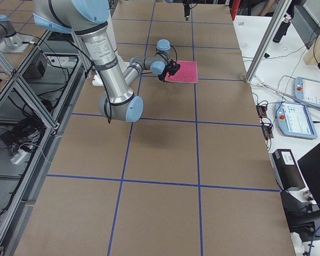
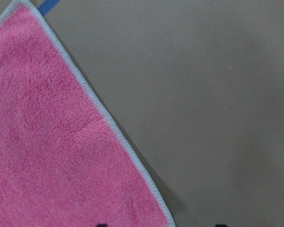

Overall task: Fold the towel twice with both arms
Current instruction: 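Lower the right gripper and pinch the towel's near corner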

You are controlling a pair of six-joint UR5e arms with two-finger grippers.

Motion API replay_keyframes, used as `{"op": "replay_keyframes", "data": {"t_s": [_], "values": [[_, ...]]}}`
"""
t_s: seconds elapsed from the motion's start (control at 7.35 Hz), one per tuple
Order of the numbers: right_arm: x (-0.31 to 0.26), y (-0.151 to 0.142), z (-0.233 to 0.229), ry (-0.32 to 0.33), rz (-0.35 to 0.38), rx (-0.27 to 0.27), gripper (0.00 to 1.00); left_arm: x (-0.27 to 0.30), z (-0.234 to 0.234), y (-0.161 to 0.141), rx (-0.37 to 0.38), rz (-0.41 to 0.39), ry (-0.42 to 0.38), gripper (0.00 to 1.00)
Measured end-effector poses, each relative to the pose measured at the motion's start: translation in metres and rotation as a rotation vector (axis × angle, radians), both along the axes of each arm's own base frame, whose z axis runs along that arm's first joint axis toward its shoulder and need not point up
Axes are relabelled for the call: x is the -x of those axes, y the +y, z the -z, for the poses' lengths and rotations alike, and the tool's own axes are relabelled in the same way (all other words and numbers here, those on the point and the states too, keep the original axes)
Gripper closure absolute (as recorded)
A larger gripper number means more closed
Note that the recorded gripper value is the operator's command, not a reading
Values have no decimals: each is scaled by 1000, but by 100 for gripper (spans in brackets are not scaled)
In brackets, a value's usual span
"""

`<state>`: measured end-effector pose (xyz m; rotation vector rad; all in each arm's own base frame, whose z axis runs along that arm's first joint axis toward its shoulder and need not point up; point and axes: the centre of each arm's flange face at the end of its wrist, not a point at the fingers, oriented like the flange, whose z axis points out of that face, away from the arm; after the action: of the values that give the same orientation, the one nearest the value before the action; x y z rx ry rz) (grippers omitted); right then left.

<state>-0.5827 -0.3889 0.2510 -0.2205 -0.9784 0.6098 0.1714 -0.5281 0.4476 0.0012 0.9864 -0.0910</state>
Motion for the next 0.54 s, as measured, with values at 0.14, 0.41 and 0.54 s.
{"op": "replay_keyframes", "data": {"t_s": [0.14, 0.41, 0.54], "values": [[2, 1, -1, 3, 1, 1, 30, 0, 0, 0, 0, 0, -1, 0], [5, 0, -6, 15, -3, 0, 31, 0, -2, 0, 1, 2, -5, 0], [6, 0, -7, 18, -3, -1, 34, 1, -2, 0, 2, 4, -7, 0]]}}
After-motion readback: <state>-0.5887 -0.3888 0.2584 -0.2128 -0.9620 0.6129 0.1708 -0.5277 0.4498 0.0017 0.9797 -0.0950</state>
